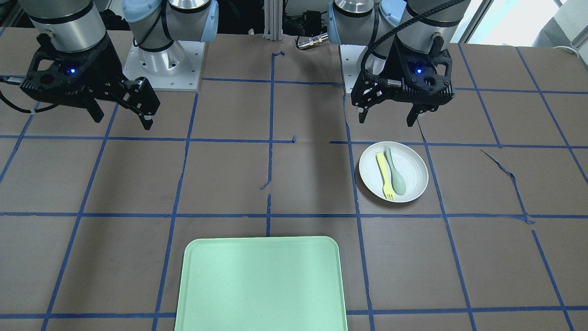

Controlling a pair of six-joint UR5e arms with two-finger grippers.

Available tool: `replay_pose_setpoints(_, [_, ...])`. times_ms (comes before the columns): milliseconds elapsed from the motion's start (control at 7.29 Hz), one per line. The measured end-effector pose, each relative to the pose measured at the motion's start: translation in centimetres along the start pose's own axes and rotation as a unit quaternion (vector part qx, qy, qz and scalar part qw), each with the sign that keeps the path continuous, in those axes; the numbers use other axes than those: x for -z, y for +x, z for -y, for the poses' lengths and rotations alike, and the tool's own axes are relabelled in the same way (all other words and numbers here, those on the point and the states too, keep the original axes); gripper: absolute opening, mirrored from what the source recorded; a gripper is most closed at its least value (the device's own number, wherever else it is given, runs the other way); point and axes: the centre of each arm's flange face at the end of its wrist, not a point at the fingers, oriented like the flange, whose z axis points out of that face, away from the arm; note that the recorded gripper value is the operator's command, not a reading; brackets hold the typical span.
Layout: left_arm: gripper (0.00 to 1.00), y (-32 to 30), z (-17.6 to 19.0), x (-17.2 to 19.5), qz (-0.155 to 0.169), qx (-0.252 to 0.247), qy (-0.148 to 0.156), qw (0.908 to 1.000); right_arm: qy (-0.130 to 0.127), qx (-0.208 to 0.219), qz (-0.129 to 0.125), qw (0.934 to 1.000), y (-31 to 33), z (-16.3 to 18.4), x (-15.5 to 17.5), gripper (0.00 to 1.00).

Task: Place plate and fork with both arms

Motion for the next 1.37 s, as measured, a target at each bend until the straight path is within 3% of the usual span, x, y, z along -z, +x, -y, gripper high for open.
replay_pose_setpoints(1373, [1.00, 0.0, 0.0, -0.2, 0.000, 0.001, -0.002, 1.0000, -0.003, 0.015, 0.000, 0.9999, -1.1, -0.7, -0.1, 1.00])
